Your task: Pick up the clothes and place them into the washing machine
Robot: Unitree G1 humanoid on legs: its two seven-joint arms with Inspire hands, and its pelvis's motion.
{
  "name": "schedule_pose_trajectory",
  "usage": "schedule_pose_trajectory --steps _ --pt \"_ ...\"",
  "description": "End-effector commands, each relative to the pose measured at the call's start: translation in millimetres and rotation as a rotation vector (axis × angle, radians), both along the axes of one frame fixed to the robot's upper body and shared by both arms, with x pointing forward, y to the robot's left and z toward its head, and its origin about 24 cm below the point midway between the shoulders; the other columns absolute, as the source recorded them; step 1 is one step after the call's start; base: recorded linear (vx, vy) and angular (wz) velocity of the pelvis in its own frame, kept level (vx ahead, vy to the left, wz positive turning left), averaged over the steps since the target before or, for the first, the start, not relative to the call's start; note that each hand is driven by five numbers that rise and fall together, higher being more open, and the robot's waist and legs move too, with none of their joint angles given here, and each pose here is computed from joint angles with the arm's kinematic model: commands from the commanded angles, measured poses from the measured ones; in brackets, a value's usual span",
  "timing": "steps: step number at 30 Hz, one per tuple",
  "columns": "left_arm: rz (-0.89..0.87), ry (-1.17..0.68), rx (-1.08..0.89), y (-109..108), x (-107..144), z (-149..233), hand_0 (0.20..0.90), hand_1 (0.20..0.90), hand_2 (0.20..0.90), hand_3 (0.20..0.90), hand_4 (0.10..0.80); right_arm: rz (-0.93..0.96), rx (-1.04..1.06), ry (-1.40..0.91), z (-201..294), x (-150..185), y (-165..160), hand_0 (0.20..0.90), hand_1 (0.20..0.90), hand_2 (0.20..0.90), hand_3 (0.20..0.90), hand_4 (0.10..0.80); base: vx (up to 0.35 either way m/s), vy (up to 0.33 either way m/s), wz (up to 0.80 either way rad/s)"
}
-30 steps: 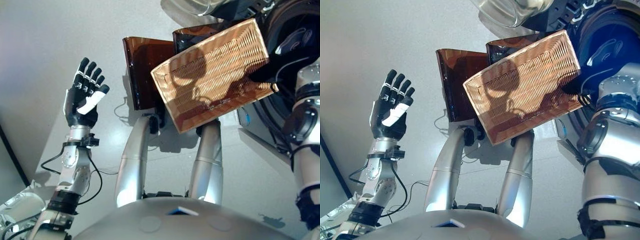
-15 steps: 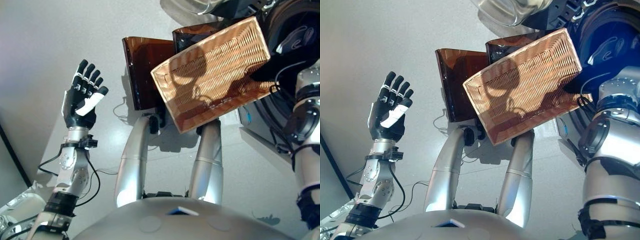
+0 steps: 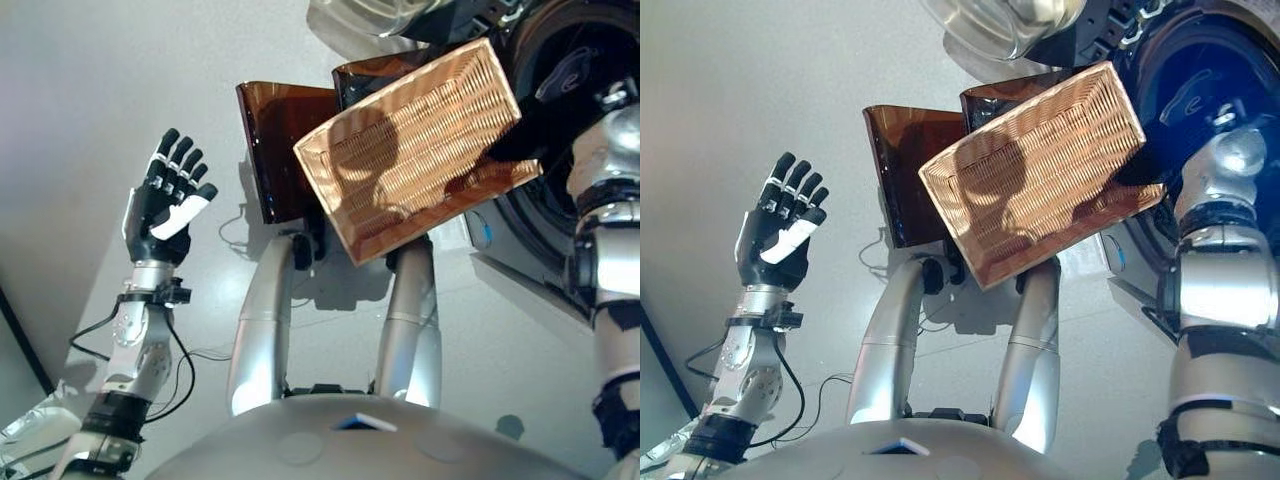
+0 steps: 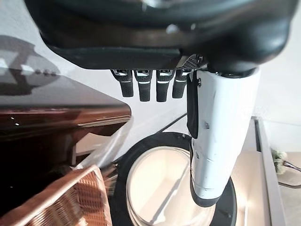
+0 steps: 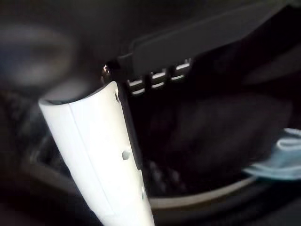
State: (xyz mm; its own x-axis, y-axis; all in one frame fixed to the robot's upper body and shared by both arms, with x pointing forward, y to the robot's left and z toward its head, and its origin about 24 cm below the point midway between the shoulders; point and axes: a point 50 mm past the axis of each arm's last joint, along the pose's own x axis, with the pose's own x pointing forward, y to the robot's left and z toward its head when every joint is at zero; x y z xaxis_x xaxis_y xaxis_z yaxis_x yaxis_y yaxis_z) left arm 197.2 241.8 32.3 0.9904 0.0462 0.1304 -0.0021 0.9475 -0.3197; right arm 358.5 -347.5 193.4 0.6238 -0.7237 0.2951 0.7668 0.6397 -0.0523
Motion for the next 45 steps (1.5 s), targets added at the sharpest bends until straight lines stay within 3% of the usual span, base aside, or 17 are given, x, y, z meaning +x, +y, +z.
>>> schedule_pose_trajectory --steps 1,8,9,11,14,20,27,33,40,45 --pt "0.08 -0.163 0.041 24 -8 30 0.9 0.9 0.9 0.9 0.8 0.06 -0.338 0.083 14 -4 2 0.9 0.9 0.9 0.9 0.8 0.0 0.0 0.0" --pt "0.11 -0.151 0.027 27 -10 27 0.9 0.9 0.9 0.9 0.8 0.08 -0.472 0.244 -12 0 14 0.9 0.9 0.9 0.9 0.8 0.0 0.0 0.0" --pt "0.119 -0.155 0.038 29 -12 28 0.9 0.9 0.9 0.9 0.8 0.113 -0.603 0.281 -12 -3 18 0.9 0.9 0.9 0.9 0.8 0.0 0.0 0.0" --pt "0.117 -0.15 0.038 30 -13 28 0.9 0.9 0.9 0.9 0.8 0.1 -0.668 0.317 -12 -6 15 0.9 0.9 0.9 0.9 0.8 0.0 0.0 0.0" --pt "0.129 -0.144 0.037 31 -11 24 0.9 0.9 0.9 0.9 0.8 0.017 -0.936 0.519 -19 -15 -1 0.9 0.9 0.9 0.9 0.8 0.0 0.0 0.0" --pt "0.095 -0.163 0.056 29 -8 28 0.9 0.9 0.9 0.9 0.8 0.053 -1.276 0.66 -16 -28 -8 0.9 0.9 0.9 0.9 0.8 0.0 0.0 0.0" --pt "0.062 -0.16 0.077 27 -7 28 0.9 0.9 0.9 0.9 0.8 0.04 -1.478 0.895 -26 -36 -27 0.9 0.9 0.9 0.9 0.8 0.0 0.0 0.0" --pt "0.061 -0.165 0.071 25 -4 28 0.9 0.9 0.9 0.9 0.8 0.017 -1.486 0.925 -31 -35 -29 0.9 0.9 0.9 0.9 0.8 0.0 0.0 0.0" --pt "0.044 -0.18 0.076 22 -1 32 0.9 0.9 0.9 0.9 0.8 -0.024 -1.691 1.181 -49 -32 -34 0.9 0.9 0.9 0.9 0.8 0.0 0.0 0.0" --pt "0.057 -0.17 0.08 24 -1 30 0.9 0.9 0.9 0.9 0.8 -0.066 -1.747 1.224 -43 -30 -37 0.9 0.9 0.9 0.9 0.8 0.0 0.0 0.0"
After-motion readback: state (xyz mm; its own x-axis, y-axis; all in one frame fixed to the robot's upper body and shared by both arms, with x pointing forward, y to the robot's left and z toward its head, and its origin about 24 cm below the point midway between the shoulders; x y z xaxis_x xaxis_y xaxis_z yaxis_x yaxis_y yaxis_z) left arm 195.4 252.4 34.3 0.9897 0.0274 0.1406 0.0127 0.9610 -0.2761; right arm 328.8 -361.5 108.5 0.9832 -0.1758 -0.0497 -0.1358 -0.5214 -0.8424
